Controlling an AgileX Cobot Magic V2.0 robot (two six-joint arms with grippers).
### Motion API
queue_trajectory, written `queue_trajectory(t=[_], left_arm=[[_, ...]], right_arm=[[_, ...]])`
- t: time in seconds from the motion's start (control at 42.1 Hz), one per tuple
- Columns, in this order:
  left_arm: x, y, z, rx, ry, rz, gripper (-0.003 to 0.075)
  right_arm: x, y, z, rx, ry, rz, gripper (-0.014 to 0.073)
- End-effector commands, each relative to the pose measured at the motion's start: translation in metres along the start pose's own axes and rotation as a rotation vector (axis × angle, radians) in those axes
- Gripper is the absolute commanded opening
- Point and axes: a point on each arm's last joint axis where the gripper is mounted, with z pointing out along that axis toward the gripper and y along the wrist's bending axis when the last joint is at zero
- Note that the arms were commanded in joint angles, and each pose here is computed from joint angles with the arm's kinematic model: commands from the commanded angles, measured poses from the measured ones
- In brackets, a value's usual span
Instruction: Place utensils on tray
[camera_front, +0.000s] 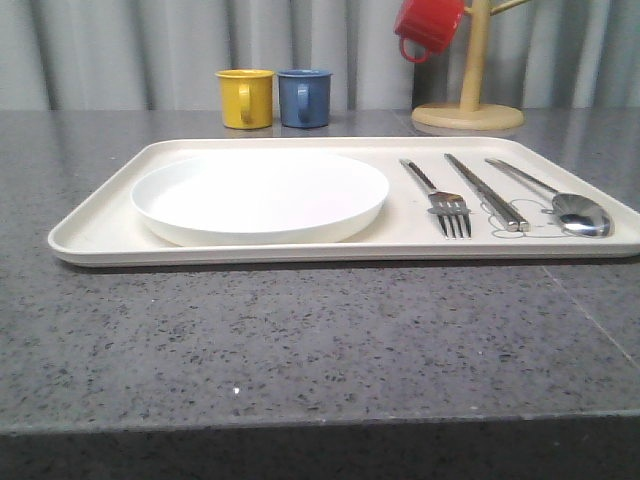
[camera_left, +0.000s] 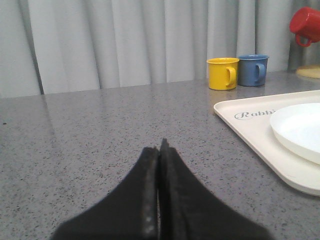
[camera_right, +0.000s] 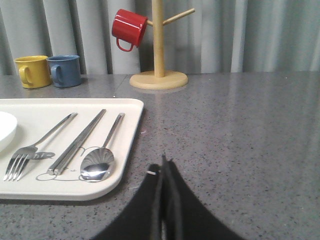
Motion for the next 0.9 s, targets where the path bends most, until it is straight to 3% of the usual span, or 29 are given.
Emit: queue_trajectory(t=[0.0, 0.237, 0.475, 0.878], left_arm=[[-0.0035, 0.001, -0.0014, -0.014, -0.083, -0.012, -0.002], [-0.0035, 0.001, -0.0014, -0.014, -0.083, -0.012, -0.002], [-0.0033, 0.0072, -0.0021, -0.128, -0.079, -0.002, -0.002], [-0.0032, 0.0074, -0.0021, -0.132, -0.078, -0.002, -0.002]], right_arm=[[-0.0092, 0.0, -0.0017, 0.003, -0.106, -0.017, -0.0066], [-0.0092, 0.0, -0.0017, 0.003, -0.106, -0.017, -0.0066], [-0.0092, 0.0, -0.0017, 0.003, -0.106, -0.017, -0.0066], [-0.0092, 0.0, -0.0017, 0.003, -0.106, -0.017, -0.0066]])
